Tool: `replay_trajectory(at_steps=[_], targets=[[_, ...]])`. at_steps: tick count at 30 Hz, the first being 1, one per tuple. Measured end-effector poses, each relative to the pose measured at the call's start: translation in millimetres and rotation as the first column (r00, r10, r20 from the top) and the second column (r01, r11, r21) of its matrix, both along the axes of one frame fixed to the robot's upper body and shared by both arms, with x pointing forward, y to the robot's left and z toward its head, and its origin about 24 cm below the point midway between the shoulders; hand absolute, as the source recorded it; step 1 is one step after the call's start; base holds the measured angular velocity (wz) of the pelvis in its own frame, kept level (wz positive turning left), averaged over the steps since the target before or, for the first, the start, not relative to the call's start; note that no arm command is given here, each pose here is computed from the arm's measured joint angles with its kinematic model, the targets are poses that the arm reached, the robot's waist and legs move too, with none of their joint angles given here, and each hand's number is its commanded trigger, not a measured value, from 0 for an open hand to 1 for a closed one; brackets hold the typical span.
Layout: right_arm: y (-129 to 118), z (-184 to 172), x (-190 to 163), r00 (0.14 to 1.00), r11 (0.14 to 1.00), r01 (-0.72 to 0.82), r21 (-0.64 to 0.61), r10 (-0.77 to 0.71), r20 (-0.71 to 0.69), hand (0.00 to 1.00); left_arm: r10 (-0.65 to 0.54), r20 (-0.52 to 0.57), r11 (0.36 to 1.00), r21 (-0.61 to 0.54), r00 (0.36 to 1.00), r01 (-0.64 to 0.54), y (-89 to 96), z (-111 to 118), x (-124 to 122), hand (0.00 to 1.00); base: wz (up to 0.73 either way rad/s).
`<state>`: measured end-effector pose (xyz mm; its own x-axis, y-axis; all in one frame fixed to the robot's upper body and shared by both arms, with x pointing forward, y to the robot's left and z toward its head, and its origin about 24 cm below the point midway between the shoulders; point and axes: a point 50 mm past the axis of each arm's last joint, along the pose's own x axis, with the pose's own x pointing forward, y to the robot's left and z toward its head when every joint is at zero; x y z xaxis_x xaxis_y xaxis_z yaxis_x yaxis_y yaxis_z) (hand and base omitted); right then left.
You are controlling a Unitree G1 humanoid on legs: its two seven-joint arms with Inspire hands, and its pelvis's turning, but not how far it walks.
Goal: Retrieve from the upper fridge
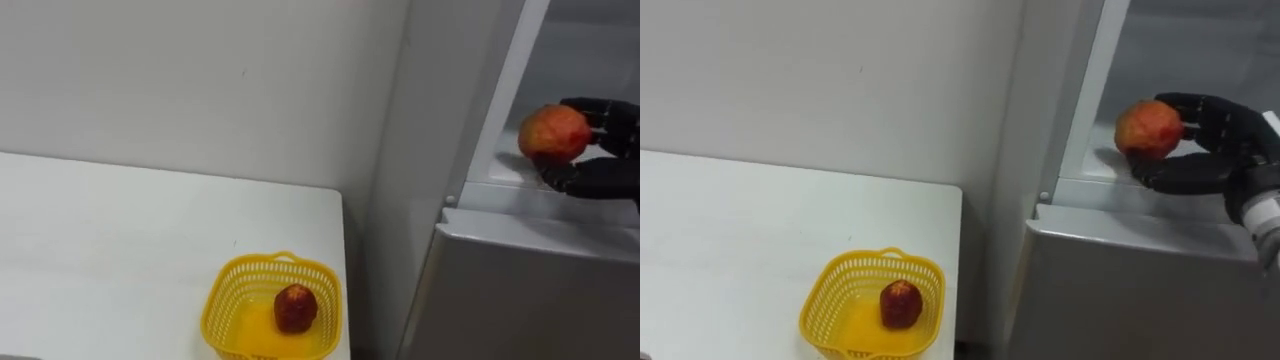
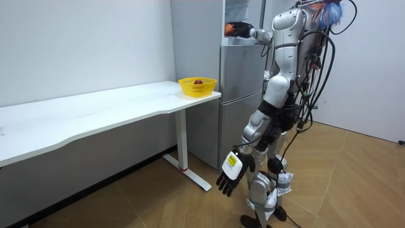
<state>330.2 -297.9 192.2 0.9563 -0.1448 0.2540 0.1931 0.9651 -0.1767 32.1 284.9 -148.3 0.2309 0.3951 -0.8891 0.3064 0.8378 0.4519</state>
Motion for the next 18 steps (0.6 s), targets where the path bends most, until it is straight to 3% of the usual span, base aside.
replay_trajectory(at_steps=[8, 18], targets=[[27.6, -3.0, -11.8, 0.996, 0.999, -0.048, 0.017, 0.047, 0.071, 1.00, 0.005, 0.005, 1.000, -0.011, 1.000, -0.005, -6.0, -2.2, -2.9, 0.00, -0.06], [56.6, 2.5, -52.1, 0.973, 0.992, -0.116, -0.046, 0.123, 0.197, 1.00, 0.003, 0.007, 1.000, -0.030, 1.000, -0.003, -12.9, -4.7, -4.0, 0.00, -0.08]])
